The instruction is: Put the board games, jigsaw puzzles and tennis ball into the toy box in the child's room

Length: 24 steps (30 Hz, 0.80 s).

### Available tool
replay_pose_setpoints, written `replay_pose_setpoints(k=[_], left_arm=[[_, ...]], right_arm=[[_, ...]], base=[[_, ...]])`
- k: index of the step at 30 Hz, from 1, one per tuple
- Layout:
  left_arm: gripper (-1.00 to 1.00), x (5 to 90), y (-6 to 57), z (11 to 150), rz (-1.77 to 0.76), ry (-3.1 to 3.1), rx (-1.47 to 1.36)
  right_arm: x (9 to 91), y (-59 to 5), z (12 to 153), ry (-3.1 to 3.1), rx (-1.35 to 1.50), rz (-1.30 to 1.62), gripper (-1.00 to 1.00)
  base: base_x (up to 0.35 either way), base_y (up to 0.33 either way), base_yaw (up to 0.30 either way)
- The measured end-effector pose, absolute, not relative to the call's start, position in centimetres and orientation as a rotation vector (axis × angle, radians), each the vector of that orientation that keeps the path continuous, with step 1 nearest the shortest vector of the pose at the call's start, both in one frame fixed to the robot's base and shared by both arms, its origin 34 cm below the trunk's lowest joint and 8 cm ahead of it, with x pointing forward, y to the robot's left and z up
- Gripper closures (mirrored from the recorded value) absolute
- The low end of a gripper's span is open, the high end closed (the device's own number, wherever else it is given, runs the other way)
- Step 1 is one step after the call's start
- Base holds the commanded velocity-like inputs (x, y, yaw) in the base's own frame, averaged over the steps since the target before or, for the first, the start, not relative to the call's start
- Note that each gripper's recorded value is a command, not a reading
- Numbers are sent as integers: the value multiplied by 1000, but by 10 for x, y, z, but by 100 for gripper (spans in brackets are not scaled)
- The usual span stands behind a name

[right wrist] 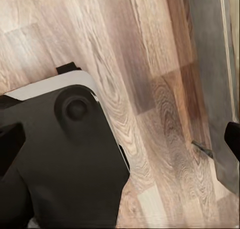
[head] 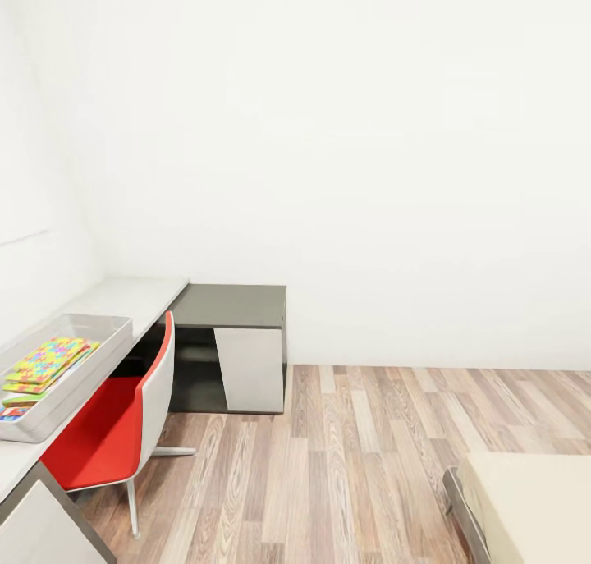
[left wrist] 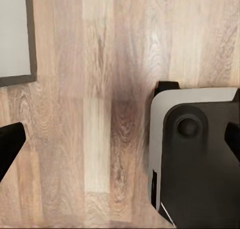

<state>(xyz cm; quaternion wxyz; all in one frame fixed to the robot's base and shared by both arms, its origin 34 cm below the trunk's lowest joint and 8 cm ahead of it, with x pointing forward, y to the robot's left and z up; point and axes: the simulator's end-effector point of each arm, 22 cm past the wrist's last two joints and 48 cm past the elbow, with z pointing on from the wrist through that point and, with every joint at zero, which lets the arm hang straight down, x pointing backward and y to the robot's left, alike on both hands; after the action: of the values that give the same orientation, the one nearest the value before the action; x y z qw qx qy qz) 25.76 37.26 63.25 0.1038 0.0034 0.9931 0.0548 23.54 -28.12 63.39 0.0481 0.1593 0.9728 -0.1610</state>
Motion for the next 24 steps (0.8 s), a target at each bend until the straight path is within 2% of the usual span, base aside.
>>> replay_pose_setpoints(k=[4,10,24], left_arm=[[-100,223,372,629,163,2960,20],[-100,180,369,626,162,2990,26],[-100,169,356,624,139,2996,8]], right_arm=[[205,-283,631,2984,379,-507,-100],[187,-264,625,2984,172,-367,-100],[189,-260,623,2956,125,-287,-100]], base=[[0,0,0],[0,0,0],[0,0,0]])
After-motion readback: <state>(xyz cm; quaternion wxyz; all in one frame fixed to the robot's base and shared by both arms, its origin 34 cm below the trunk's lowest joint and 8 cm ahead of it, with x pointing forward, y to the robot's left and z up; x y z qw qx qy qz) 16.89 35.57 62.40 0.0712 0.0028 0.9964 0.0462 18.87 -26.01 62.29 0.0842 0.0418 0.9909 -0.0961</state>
